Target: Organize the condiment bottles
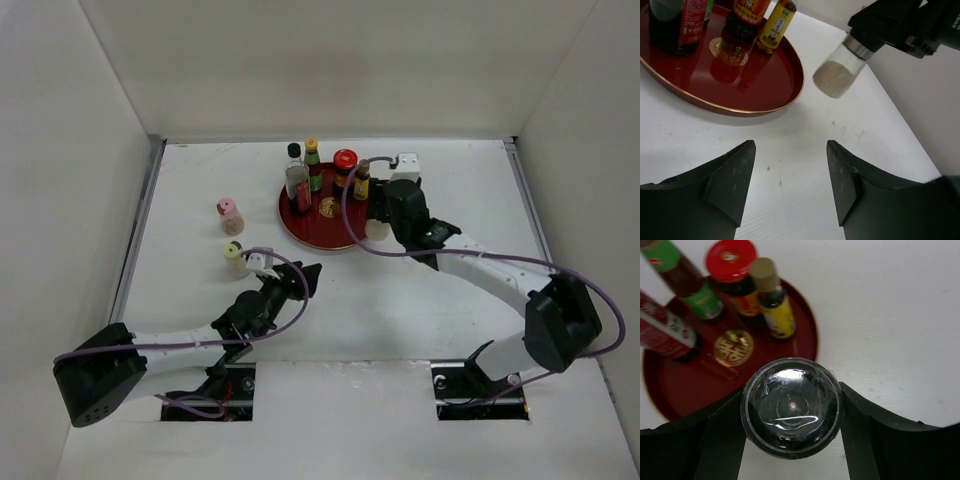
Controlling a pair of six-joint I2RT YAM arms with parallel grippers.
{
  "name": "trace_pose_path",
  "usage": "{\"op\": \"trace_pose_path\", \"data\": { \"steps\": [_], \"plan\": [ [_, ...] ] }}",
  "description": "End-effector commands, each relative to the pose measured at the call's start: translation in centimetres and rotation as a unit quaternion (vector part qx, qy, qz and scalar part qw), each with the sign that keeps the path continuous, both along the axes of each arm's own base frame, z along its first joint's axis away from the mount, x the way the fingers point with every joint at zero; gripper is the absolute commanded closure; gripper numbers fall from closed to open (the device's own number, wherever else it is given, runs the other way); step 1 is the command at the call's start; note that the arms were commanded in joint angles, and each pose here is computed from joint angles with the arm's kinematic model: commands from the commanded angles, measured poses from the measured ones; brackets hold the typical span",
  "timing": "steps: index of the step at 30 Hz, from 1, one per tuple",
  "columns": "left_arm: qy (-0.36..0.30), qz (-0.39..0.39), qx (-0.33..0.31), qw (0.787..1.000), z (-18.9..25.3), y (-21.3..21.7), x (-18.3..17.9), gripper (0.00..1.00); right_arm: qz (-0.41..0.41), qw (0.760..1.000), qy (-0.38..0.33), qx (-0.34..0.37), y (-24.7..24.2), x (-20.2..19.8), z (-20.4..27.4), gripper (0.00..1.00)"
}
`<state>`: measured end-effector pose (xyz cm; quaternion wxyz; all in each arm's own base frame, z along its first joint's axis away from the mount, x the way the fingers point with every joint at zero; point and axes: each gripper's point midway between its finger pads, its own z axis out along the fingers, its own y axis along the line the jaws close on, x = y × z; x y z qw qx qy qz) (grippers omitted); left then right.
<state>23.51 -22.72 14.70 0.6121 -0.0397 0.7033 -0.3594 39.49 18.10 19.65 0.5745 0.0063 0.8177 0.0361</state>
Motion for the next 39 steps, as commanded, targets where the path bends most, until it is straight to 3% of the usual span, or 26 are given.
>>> {"op": "trace_pose_path", "data": {
  "steps": [1,10,21,27,30,37,38,39],
  "plan": [
    [-0.043,0.003,-0.049,0.998,3.8,0.3,0.1,0.43,0.035,0.993,-0.090,0.070,4.9,2.3,6.9,0.46],
    [-0.034,0.044,-0.043,0.997,2.9,3.0,1.0,0.43,0.088,0.989,-0.101,0.065,14.2,8.2,5.5,0.44],
    [-0.028,0.050,-0.039,0.998,2.5,3.2,1.2,0.43,0.084,0.993,-0.085,0.022,16.3,11.3,1.3,0.41],
    [-0.023,0.059,-0.033,0.997,2.1,3.4,1.6,0.43,0.077,0.993,-0.082,0.029,15.8,10.8,1.4,0.08],
    [-0.024,0.067,-0.033,0.997,2.2,3.7,1.7,0.41,0.079,0.990,-0.097,0.059,14.9,9.2,4.8,0.04],
    [0.004,0.087,0.011,0.996,1.2,2.5,2.6,0.32,0.069,0.985,-0.124,0.095,8.8,2.3,9.8,0.07],
    [0.008,0.092,0.020,0.995,1.2,2.4,2.6,0.31,0.062,0.985,-0.125,0.100,7.7,1.1,9.6,0.14],
    [0.011,0.102,0.028,0.994,1.4,2.4,2.8,0.29,0.055,0.985,-0.125,0.105,6.5,0.0,9.0,0.29]
  ]
}}
